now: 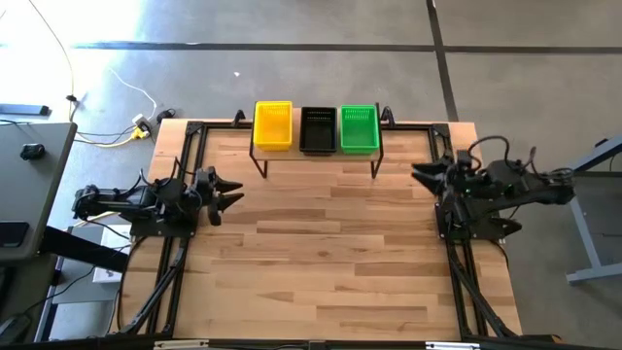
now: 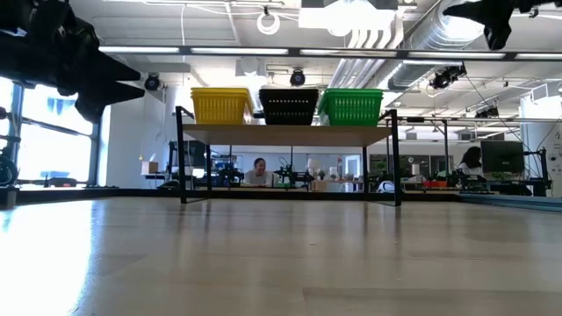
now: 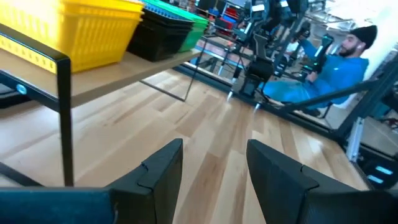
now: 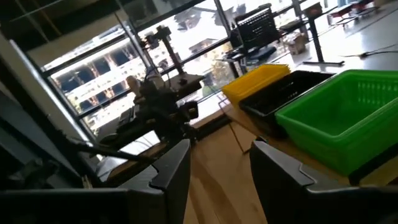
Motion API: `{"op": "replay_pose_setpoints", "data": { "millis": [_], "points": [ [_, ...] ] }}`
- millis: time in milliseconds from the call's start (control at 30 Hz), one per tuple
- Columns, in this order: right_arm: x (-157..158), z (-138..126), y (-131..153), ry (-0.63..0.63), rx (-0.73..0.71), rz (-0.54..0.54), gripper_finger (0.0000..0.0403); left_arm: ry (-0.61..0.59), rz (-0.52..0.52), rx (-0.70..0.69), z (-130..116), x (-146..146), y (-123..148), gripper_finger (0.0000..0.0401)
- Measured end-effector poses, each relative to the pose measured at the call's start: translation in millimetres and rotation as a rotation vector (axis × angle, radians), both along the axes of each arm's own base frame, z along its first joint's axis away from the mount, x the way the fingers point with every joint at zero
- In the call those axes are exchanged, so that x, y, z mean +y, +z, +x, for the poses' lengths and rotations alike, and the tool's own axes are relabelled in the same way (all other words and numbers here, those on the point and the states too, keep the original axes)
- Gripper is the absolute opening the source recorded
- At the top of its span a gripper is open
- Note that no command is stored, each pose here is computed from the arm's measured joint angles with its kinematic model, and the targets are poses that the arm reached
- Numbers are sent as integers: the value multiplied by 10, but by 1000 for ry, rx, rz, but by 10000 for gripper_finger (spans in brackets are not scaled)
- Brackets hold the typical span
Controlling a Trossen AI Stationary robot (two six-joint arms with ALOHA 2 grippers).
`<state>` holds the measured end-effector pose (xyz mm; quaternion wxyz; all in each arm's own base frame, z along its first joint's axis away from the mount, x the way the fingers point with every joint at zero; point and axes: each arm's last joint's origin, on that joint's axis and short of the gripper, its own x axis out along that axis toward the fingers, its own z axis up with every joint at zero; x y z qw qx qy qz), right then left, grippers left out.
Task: Stack baskets on shelf by color
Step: Return to Home Position
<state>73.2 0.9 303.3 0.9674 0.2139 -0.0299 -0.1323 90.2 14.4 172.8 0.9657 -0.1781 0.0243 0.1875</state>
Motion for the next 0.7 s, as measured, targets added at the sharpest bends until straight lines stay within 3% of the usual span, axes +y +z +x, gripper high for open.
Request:
{"op": "replay_pose_setpoints", "data": {
  "millis": [233,700],
  "points": [
    [51,102,-423,115,24,-51,151,-2,70,25,0,2,2,170],
    [98,171,-1079,233,-105,-21,151,-5,64,22,0,1,1,170]
  ]
}}
